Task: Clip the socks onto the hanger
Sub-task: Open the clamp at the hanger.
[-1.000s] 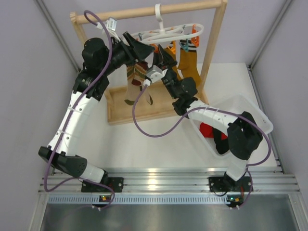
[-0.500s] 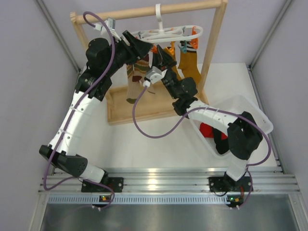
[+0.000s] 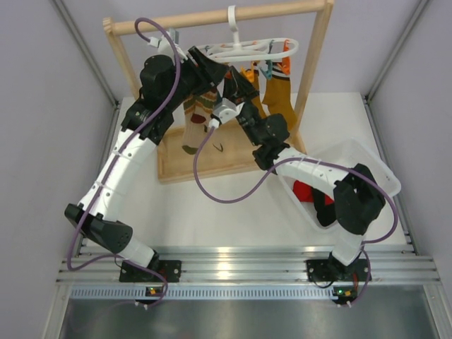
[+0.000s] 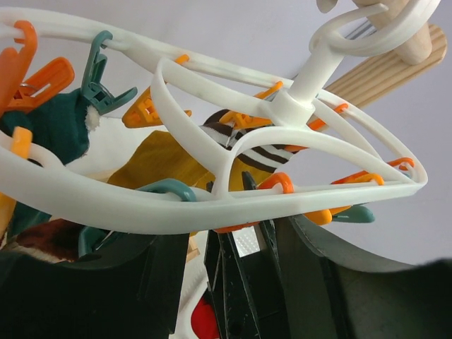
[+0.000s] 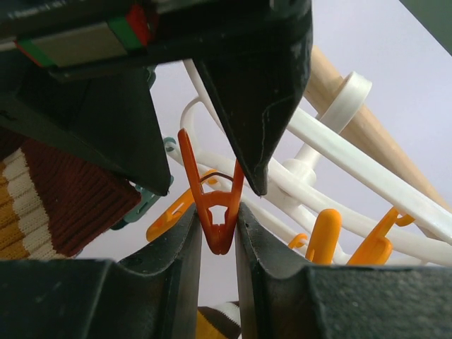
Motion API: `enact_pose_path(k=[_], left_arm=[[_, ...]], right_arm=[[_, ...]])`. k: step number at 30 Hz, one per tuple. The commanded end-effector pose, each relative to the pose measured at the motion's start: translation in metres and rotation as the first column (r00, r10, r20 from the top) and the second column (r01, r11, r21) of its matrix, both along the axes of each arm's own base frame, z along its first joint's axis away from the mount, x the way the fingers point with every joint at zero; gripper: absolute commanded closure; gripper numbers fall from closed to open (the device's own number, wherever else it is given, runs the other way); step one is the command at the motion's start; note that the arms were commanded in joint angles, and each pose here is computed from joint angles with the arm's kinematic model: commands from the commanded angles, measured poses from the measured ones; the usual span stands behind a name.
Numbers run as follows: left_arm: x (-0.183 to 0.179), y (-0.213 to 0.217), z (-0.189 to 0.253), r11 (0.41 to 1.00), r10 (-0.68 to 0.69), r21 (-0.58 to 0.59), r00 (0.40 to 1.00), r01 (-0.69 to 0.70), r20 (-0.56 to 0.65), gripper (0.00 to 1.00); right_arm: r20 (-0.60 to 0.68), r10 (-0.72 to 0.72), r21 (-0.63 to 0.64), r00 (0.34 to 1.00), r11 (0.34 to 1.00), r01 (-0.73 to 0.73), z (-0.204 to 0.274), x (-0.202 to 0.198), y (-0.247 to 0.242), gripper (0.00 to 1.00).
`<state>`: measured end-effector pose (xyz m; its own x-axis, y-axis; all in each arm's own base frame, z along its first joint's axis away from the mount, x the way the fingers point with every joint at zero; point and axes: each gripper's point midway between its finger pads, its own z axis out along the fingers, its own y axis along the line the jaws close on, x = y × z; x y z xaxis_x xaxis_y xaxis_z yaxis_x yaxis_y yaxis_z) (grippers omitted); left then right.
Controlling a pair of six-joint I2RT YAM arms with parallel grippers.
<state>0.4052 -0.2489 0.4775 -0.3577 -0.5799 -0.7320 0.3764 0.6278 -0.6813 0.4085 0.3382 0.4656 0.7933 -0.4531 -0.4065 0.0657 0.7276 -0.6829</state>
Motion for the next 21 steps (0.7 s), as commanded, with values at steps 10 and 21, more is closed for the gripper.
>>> enact_pose_path(k=[10, 21], left_arm=[[0.002, 0.01, 0.046, 0.987, 0.074, -0.145, 0.995, -0.063, 0.071, 0.46], [0.008, 0.018, 0.049, 0.979, 0.128, -0.169, 0.989, -0.115, 0.069, 0.57]], right_arm=[[0.105, -0.029, 0.097, 0.994, 0.995, 0.019, 0.044, -0.03, -0.018, 1.0], [0.103, -0.041, 0.094, 0.994, 0.995, 0.031, 0.04, -0.032, -0.019, 1.0]])
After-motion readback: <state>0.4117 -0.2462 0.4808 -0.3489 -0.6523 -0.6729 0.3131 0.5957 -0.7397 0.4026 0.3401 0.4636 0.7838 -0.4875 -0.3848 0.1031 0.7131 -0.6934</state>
